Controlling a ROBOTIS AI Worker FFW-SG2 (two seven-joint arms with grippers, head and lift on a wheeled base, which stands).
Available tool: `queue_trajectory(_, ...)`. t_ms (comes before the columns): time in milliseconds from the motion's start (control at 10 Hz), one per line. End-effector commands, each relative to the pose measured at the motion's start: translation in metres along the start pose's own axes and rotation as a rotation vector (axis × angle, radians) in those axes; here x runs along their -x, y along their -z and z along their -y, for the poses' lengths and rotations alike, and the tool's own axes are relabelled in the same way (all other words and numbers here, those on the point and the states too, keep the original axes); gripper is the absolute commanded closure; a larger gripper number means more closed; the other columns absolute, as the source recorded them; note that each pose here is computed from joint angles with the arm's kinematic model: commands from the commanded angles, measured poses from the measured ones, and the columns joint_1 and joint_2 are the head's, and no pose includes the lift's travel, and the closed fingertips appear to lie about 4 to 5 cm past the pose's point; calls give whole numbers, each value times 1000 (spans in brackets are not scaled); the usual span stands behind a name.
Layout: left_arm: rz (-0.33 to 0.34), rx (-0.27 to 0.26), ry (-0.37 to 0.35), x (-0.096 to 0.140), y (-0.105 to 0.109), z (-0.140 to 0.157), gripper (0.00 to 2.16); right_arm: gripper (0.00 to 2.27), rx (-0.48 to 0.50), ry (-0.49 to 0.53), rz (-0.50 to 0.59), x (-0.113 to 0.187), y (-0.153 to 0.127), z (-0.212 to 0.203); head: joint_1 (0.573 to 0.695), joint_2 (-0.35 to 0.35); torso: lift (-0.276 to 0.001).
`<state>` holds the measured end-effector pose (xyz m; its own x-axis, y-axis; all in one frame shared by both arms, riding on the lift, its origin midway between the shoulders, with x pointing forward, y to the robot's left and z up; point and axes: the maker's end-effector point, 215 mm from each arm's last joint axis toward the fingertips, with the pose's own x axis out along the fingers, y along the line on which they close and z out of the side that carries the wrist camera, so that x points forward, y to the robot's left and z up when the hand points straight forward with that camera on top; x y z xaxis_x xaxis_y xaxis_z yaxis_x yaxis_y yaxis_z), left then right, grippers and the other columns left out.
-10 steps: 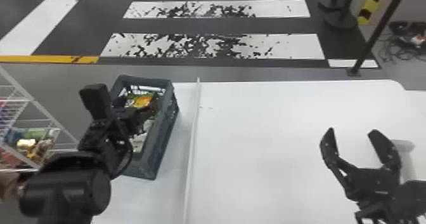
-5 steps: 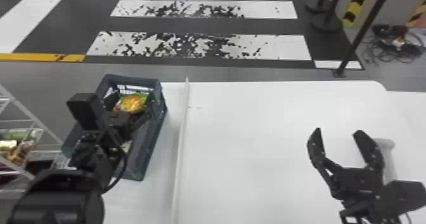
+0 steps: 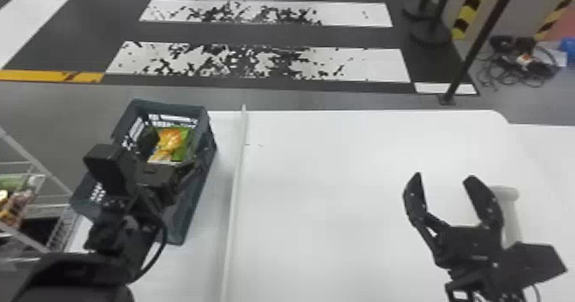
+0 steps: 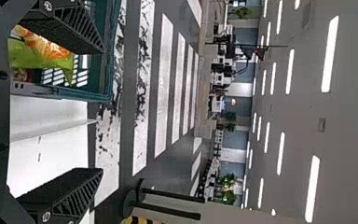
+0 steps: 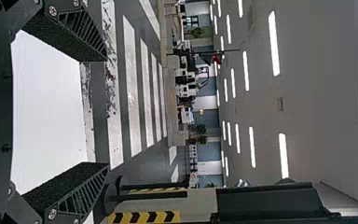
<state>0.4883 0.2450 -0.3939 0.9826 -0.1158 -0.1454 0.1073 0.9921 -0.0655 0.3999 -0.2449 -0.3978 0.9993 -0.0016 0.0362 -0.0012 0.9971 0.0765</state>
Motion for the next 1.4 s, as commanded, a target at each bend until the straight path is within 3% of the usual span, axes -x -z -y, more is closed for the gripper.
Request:
queue_trajectory(0,3,1,7,4,0,5,93,120,-4,1,14,1,-2,0,695,2,-29)
queue_trajectory(300,12,-24,33,11,3,24,93,120,-26,20,36,4,-4,11,695,-21,-29)
queue_trajectory(700,-5,-35,57,15,18,32,93,124,-27,21,11,-3,12,9,695,-59,-29)
queue_trajectory(900,103,-37,28,18,-1,24,83,120,-22,23,14,-5,15,13,695,-48,-29)
queue_trajectory(1100,89,-46,81,20,7,31,22,120,-27,22,27,-2,11,12,695,-44,-29)
queue_trajectory(1300,103,-36,64,24,11,31,63,120,-7,17,7,0,20,12,695,-50,-29)
